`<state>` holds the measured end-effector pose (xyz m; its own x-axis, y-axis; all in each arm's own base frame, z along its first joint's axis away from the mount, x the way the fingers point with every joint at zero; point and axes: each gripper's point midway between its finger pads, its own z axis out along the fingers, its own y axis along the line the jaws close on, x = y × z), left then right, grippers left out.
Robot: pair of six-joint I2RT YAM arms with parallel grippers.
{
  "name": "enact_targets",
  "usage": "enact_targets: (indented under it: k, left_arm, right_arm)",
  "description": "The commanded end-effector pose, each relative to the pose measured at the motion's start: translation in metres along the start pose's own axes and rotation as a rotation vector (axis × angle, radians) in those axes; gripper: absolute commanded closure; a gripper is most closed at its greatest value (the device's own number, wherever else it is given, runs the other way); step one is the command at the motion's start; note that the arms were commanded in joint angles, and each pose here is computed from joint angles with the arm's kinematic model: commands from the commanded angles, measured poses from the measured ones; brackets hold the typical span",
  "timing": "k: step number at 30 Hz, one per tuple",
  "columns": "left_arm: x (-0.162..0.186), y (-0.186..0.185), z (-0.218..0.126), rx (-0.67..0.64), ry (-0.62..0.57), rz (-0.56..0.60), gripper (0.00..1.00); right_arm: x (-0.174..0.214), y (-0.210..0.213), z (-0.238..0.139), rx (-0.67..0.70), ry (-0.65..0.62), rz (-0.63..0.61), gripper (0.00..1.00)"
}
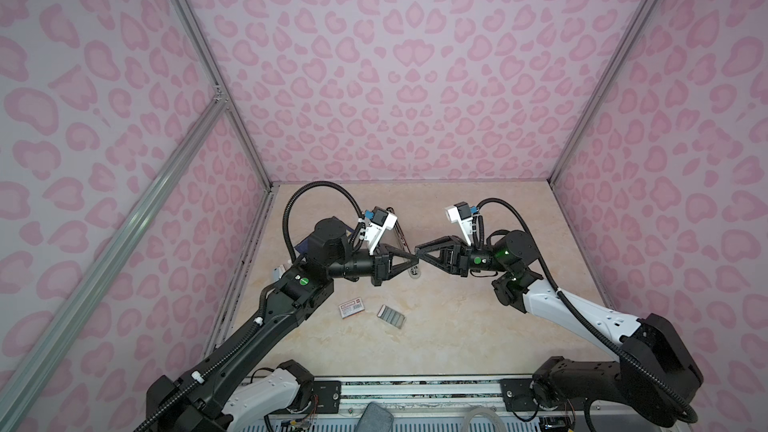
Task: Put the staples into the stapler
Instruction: 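Grasp the staple strip with the right gripper while the left gripper releases it, then carry the strip with the right gripper over the white stapler while the left draws back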
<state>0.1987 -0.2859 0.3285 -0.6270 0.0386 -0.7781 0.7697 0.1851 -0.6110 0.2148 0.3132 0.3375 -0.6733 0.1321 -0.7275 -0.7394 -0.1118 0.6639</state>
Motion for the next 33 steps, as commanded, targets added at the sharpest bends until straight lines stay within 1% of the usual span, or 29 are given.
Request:
enact_targets:
  k: [1, 6, 16, 19, 22, 24, 27, 31, 33]
  left_arm:
    - [-0.0064, -0.0039, -0.0007, 0.011, -0.02, 0.022, 0.97]
    - [-0.0055, -0.003, 0.0, 0.012, -0.014, 0.018, 0.97]
    - [-0.005, -0.0017, 0.0007, 0.009, -0.01, 0.016, 0.97]
    - [-0.0043, -0.0008, 0.0008, 0.004, -0.008, 0.012, 0.96]
    - [-0.0041, 0.0, 0.0006, -0.002, -0.009, 0.009, 0.9]
    - [-0.0044, 0.0011, -0.0003, -0.013, -0.013, 0.007, 0.81]
    - [-0.0044, 0.0024, -0.0017, -0.026, -0.018, 0.002, 0.7]
    - [-0.0042, 0.0026, -0.0046, -0.042, -0.028, 0.007, 0.65]
    - [-0.0037, 0.0045, -0.0067, -0.06, -0.034, 0.004, 0.65]
  right_arm:
    - [-0.0014, 0.0059, -0.001, -0.022, -0.005, -0.028, 0.74]
    - [-0.0019, 0.0064, -0.0007, -0.028, -0.009, -0.027, 0.75]
    - [0.0, 0.0057, 0.0004, -0.052, -0.004, -0.01, 0.86]
    - [0.0002, 0.0068, 0.0003, -0.061, -0.006, -0.008, 0.87]
    - [-0.0003, 0.007, 0.0002, -0.062, -0.009, -0.01, 0.87]
    - [-0.0005, 0.0052, -0.0006, -0.056, -0.013, -0.009, 0.87]
    - [-0.0035, 0.0029, -0.0036, -0.043, -0.029, -0.01, 0.87]
    - [-0.006, 0.0017, -0.0063, -0.032, -0.038, -0.013, 0.87]
    - [-0.0075, -0.0017, -0.0088, -0.014, -0.047, -0.012, 0.87]
